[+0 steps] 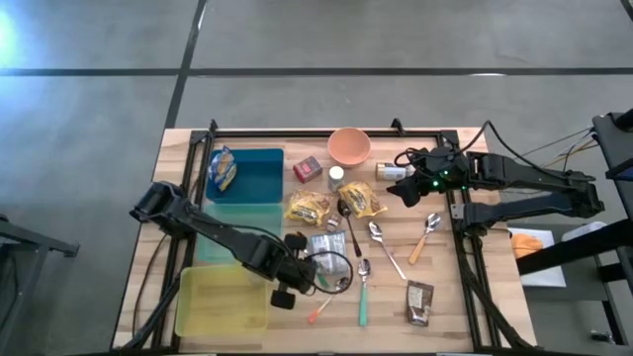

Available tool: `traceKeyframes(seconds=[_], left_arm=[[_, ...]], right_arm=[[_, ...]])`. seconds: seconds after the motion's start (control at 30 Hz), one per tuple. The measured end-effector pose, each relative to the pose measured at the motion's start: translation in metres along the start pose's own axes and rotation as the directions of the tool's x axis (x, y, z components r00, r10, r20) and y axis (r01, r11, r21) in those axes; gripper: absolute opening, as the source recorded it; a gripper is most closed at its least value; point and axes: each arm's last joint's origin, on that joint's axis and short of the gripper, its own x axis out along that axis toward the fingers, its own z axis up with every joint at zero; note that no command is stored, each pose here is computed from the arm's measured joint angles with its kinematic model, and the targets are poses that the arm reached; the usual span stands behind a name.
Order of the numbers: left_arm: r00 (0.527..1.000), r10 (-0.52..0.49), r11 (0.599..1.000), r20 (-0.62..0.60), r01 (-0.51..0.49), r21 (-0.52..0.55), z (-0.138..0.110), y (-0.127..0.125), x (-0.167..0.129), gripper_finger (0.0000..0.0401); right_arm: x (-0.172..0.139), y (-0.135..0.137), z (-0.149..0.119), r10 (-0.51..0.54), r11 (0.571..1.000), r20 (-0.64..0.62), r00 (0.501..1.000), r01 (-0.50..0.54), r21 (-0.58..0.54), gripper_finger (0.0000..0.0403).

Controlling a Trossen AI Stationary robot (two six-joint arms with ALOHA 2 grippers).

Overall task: Pick & Place Food Item
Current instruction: Put the blue spoon into the light blue bin

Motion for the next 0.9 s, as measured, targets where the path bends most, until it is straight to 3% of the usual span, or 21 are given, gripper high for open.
traceKeyframes(seconds=[0.47, 0.9], left_arm=[[0.997, 0.076, 0.991, -0.025, -0.078, -0.110, -0.015, 0.025, -0.048, 0.0000], [0.974, 0.151, 0.972, -0.170, -0.178, -0.155, -0.045, 0.051, -0.046, 0.0000]], right_arm=[[0.000, 0.000, 0.000, 0.002, 1.000, 0.002, 1.000, -0.002, -0.001, 0.0241], [0.000, 0.000, 0.000, 0.001, 1.000, 0.002, 1.000, -0.001, -0.012, 0.0241]])
